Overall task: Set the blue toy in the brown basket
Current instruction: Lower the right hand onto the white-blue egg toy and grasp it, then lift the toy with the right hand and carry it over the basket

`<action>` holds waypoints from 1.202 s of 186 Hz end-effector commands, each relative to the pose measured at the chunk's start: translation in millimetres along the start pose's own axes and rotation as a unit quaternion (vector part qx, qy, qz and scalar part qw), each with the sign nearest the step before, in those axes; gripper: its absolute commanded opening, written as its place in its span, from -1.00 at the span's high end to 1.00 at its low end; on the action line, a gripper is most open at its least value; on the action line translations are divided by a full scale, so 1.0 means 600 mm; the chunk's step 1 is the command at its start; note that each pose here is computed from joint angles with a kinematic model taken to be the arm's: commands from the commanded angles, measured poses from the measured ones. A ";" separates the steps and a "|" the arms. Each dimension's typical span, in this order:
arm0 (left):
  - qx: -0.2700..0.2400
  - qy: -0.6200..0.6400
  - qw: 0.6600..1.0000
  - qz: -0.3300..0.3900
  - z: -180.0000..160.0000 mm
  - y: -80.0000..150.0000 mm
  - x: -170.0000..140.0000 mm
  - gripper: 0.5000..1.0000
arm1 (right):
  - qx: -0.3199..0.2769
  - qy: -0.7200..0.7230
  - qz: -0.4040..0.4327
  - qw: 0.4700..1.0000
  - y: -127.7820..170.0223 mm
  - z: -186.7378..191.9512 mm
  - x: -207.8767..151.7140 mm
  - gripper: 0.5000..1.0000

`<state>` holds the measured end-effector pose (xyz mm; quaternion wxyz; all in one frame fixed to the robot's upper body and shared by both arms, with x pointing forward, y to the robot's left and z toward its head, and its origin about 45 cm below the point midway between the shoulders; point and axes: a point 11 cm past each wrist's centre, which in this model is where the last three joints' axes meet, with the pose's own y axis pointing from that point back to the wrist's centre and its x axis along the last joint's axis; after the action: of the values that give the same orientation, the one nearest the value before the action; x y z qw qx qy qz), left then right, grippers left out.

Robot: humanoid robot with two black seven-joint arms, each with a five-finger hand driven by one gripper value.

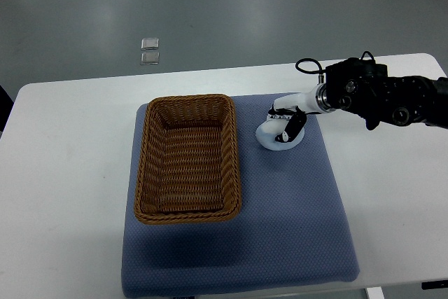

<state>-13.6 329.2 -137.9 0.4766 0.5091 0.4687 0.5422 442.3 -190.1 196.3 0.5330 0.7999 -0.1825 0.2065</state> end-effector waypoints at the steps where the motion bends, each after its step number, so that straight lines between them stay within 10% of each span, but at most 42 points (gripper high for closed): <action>1: 0.000 0.000 1.000 0.000 0.000 0.000 0.000 -1.00 | 0.002 0.004 0.015 1.000 0.025 -0.004 0.035 1.00; 66: 0.000 0.000 1.000 0.000 0.000 0.000 0.000 -1.00 | 0.087 0.033 0.038 0.995 0.106 -0.134 0.111 1.00; 141: 0.000 0.000 1.000 -0.001 0.000 0.000 -0.001 -1.00 | 0.172 0.039 -0.039 0.984 0.018 -0.322 0.008 1.00; 224: 0.000 0.001 1.000 0.000 0.000 0.000 -0.001 -1.00 | 0.150 -0.014 -0.043 0.988 -0.040 -0.278 -0.032 1.00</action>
<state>-13.4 328.7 -138.0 0.4771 0.5081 0.4694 0.5421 416.5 -22.8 231.3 0.4121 0.8800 -0.1195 0.2036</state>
